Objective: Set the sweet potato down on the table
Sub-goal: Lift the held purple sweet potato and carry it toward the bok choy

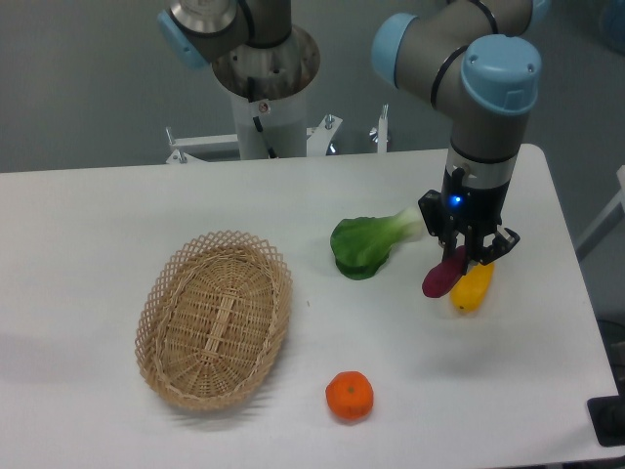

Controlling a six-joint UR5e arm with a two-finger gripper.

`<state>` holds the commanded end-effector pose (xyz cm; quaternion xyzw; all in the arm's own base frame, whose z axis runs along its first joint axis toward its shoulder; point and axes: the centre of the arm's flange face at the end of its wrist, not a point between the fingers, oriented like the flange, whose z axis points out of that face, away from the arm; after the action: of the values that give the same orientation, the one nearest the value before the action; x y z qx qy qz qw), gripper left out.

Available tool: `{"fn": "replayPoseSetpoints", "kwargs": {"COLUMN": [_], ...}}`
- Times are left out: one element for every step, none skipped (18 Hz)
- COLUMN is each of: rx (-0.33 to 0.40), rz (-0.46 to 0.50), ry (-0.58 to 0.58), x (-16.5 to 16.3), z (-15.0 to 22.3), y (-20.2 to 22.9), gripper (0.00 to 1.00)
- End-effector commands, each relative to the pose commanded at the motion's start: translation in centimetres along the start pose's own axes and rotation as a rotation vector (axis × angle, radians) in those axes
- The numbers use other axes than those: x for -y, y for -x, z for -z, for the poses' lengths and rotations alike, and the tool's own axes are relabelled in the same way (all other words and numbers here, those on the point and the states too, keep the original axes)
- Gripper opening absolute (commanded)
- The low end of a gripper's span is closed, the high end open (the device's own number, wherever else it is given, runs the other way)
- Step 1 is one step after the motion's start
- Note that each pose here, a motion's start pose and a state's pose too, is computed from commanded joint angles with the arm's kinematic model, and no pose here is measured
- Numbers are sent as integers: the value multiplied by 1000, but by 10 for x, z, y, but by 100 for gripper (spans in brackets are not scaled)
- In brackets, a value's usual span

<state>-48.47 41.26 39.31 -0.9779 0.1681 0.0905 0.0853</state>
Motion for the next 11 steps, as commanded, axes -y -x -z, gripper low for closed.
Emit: {"fn": "replayPoseSetpoints", "kwargs": {"rx": [-6, -12, 4, 6, 1, -9, -18, -13, -14, -4, 6], "rz": [4, 15, 22, 25, 27, 30, 49, 102, 153, 183, 203], "ry": [-1, -1, -2, -1, -1, 1, 3, 2, -4, -7, -8], "x": [-1, -1, -2, -2, -2, -4, -6, -5, 1, 10, 18], "z": [-3, -8, -8, -12, -16, -24, -30, -36, -45, -53, -58], "y": [-3, -6, -5, -8, -11, -16, -21, -25, -32, -38, -45], "gripper": [19, 19, 19, 19, 19, 19, 19, 19, 19, 19, 19]}}
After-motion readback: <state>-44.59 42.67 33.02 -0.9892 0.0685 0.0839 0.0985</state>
